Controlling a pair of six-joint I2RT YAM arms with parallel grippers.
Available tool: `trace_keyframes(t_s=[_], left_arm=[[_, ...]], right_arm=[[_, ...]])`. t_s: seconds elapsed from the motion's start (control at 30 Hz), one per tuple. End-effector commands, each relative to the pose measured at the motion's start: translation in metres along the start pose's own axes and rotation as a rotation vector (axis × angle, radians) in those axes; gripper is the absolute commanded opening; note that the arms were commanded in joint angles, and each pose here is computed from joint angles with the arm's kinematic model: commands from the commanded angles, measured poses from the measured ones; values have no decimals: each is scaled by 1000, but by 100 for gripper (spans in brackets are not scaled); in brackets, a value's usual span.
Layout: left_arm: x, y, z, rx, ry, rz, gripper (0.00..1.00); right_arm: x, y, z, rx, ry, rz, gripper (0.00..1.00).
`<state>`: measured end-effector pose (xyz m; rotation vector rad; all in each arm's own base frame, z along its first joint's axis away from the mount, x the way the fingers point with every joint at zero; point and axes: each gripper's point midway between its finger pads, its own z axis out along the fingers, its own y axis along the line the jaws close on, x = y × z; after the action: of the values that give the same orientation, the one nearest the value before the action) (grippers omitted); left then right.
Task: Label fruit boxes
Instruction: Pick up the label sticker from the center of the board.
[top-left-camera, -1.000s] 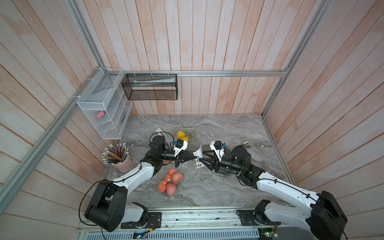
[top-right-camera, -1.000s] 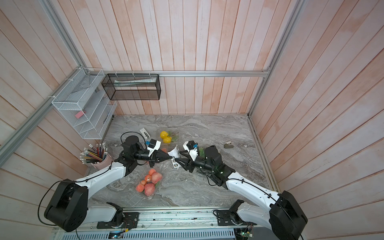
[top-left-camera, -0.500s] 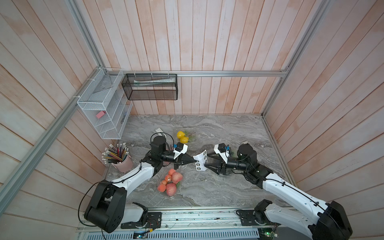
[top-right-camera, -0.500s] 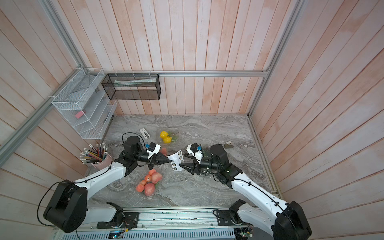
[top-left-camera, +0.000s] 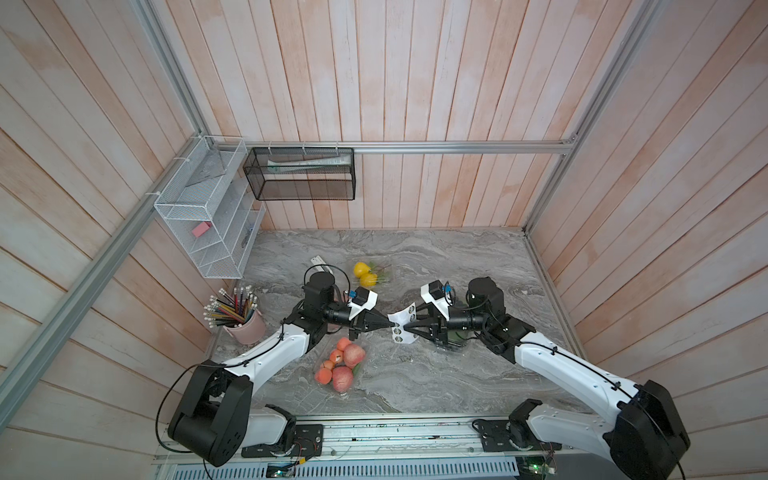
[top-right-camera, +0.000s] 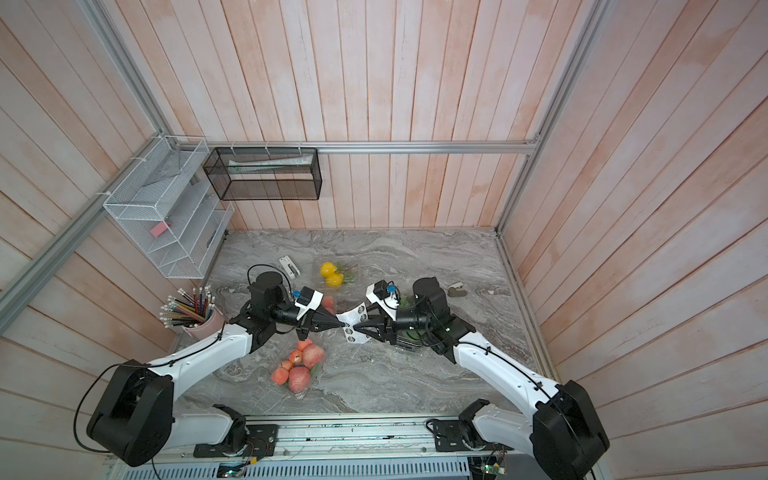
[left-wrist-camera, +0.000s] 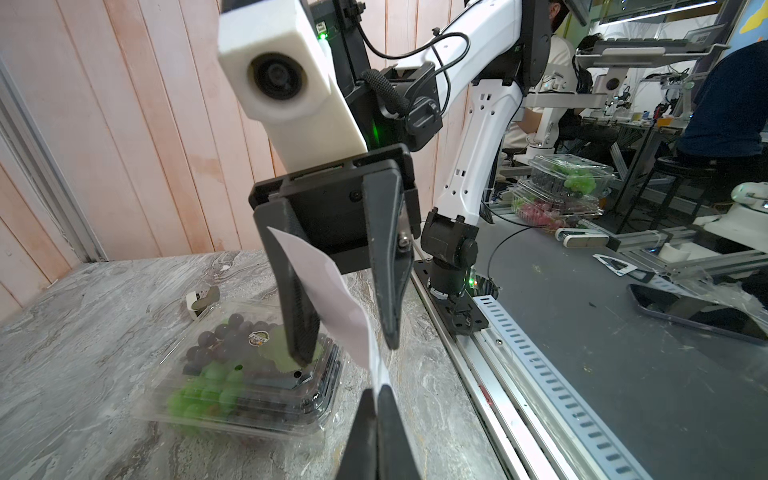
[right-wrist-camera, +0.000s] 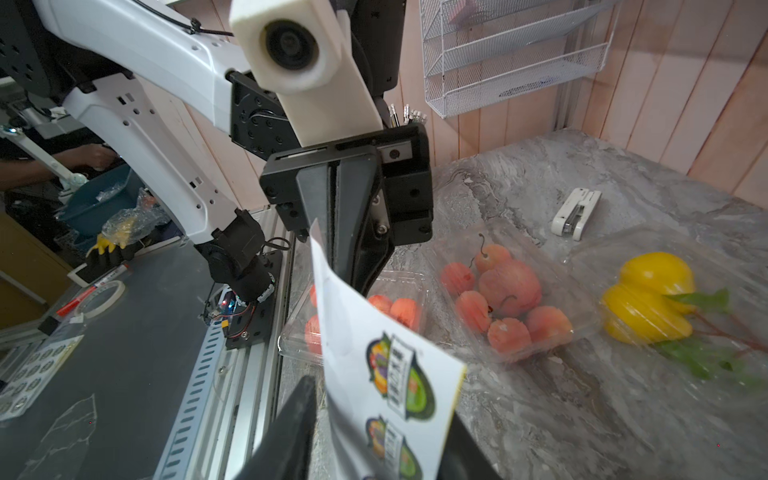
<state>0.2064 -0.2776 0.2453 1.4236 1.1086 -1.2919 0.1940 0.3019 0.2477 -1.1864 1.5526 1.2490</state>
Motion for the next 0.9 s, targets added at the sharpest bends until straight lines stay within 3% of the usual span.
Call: trace_keyframes(t_s=[0.0,0.33,0.7,0.8,0.87], left_arm=[[-12,-1,1,3,-4,42,0],[-12,-6,7,35,-10,40,0],[-11,-4,10,17,-13,38,0],[-11,-4,10,14,-13,40,0],[-11,-4,10,15,-14,43,0]], right_arm=[[-14,6,-1,-35,-33,-36,28],[-17,7,-3,-28,-65,-58,0],[-13,17,-8,-66,-86,-41,0],[-10,18,-11,-54,-83,-32,21],[-9,19,-12,-51,-83,-33,25]])
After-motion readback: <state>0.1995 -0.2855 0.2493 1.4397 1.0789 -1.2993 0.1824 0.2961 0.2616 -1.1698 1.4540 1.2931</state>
